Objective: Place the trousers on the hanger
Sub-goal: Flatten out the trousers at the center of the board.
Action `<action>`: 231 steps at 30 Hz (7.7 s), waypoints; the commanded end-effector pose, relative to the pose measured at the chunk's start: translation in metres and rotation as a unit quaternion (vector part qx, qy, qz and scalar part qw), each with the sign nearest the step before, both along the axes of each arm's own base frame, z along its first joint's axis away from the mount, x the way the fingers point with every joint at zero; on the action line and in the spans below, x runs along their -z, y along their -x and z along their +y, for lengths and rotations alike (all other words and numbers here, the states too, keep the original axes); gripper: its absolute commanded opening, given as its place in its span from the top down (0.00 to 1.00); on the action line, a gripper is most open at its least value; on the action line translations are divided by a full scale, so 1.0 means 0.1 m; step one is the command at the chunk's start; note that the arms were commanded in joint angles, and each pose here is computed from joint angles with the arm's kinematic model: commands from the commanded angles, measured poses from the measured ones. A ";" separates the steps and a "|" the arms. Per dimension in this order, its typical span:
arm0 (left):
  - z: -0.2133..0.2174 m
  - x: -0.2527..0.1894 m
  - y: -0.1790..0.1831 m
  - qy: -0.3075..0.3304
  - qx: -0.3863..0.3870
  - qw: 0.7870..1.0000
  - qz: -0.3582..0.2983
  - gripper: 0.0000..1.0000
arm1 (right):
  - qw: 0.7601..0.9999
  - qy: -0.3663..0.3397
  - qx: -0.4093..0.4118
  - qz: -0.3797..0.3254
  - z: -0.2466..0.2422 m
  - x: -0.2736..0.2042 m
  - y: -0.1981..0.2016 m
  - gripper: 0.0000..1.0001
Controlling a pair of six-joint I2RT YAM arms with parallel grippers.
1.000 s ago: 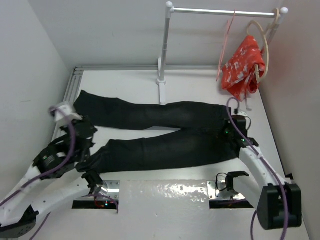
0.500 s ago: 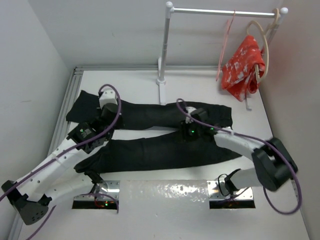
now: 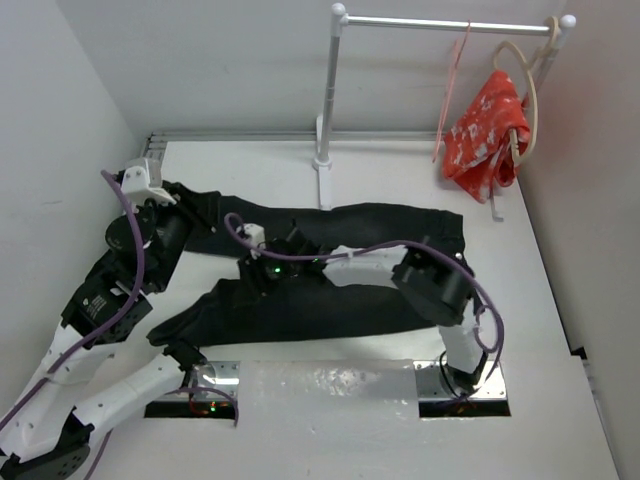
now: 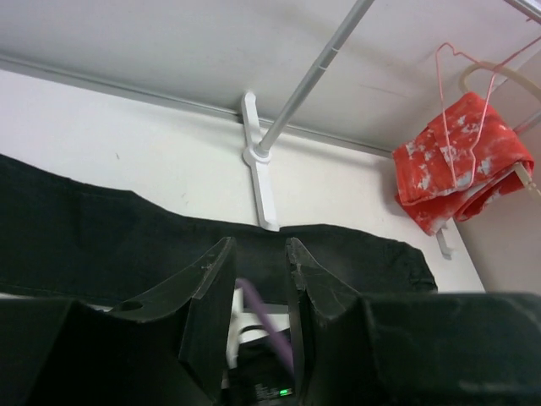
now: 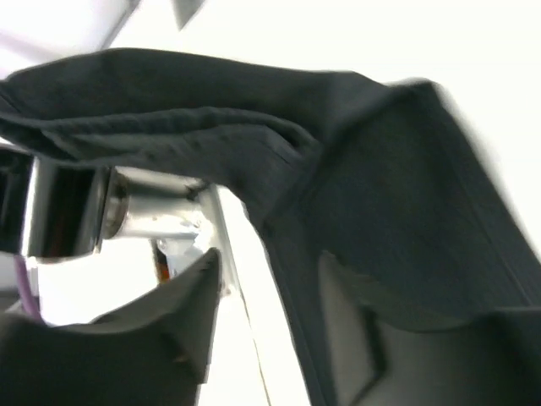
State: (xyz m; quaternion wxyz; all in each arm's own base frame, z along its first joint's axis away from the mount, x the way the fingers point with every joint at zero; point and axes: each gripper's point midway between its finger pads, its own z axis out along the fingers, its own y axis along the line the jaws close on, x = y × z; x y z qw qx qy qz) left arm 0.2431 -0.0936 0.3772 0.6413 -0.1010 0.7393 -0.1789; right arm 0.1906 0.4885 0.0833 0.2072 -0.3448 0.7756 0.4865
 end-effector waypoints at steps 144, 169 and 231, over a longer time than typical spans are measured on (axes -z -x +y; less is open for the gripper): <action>0.91 3.00 -0.31 -0.047 -0.340 0.902 0.261 0.64 | 0.835 0.010 0.549 0.035 -3.72 0.09 -0.96 0.95; 0.95 3.28 -0.52 -0.086 -0.351 0.888 0.284 0.73 | 0.850 0.020 0.525 0.044 -3.61 0.16 -0.93 0.95; 2.49 3.28 0.46 0.162 -0.483 0.746 0.429 0.79 | 0.868 -0.005 0.496 0.039 -3.45 -0.01 -0.89 0.95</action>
